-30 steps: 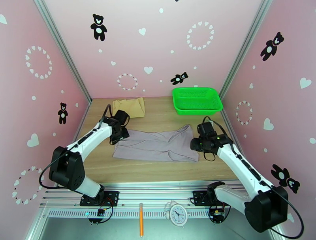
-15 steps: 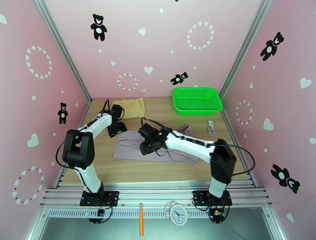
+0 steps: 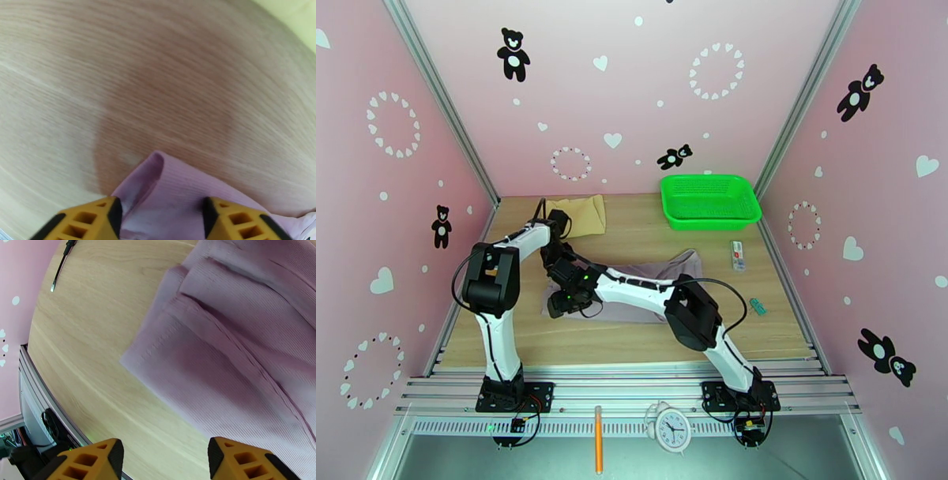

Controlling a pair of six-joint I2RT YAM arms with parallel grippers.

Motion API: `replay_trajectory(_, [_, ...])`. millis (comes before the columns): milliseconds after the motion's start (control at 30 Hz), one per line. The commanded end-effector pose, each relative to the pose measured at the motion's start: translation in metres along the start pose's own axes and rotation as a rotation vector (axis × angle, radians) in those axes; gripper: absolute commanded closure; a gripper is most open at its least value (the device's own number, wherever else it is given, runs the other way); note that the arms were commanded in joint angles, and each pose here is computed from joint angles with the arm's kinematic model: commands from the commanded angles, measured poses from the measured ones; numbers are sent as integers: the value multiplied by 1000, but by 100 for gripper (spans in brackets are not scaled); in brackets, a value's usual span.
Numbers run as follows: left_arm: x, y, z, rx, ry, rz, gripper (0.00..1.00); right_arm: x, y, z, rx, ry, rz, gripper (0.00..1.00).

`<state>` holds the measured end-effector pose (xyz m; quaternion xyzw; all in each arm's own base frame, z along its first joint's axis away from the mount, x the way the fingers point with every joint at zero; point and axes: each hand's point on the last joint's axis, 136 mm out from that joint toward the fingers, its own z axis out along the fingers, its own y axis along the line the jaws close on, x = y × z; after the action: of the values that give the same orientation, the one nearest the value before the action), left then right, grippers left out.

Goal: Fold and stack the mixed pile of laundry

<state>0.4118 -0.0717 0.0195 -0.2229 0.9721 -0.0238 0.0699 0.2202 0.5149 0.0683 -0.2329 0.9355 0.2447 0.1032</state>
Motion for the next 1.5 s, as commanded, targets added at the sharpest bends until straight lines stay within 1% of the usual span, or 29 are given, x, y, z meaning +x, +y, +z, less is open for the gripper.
replay_trajectory(0, [-8,-2,3,9,-11,7,56,0,-4,0,35,1,30,38])
replay_trajectory(67, [-8,-2,3,11,-12,12,65,3,-18,-14,102,-20,15,37])
replay_trajectory(133, [-8,-1,3,9,-10,21,77,5,-39,-39,181,-58,13,36])
replay_trajectory(167, [-8,-1,4,6,-9,23,83,8,-52,-51,217,-75,24,34])
replay_trajectory(200, [-7,0,4,2,-8,28,92,9,-68,-67,248,-100,44,33])
replay_trajectory(233, [-7,1,4,-2,-5,33,99,12,-84,-82,274,-118,63,32])
replay_trajectory(267, [-6,2,3,-7,-5,36,100,16,-100,-93,302,-120,84,31])
replay_trajectory(400, [0,10,-1,-22,-17,33,100,29,-176,-141,409,-133,180,31])
replay_trajectory(533, [10,20,-4,-33,-20,17,100,35,-246,-169,480,-104,270,33])
replay_trajectory(567, [12,21,-4,-35,-19,14,100,33,-251,-171,471,-100,272,33])
replay_trajectory(600, [13,22,-4,-34,-20,12,100,29,-251,-174,458,-103,260,34])
replay_trajectory(633, [13,22,-5,-31,-22,10,100,24,-242,-173,433,-111,241,34])
replay_trajectory(700, [13,21,-4,-29,-23,9,100,17,-213,-164,366,-113,182,34])
replay_trajectory(767, [9,19,-5,-24,-29,11,100,13,-181,-151,334,-100,115,34])
replay_trajectory(900, [-1,12,-9,-17,-40,24,100,13,-123,-115,290,-72,26,33])
replay_trajectory(1133, [-20,-3,-25,24,-66,58,100,15,-25,-39,163,-6,-54,33])
replay_trajectory(1200, [-22,-6,-27,45,-67,59,100,12,-4,-21,133,-1,-59,33])
replay_trajectory(1300, [-19,-9,-24,67,-53,63,100,3,13,0,103,-21,-5,33])
replay_trajectory(1467, [-18,-9,-23,84,-45,55,100,-12,19,19,82,-73,114,33])
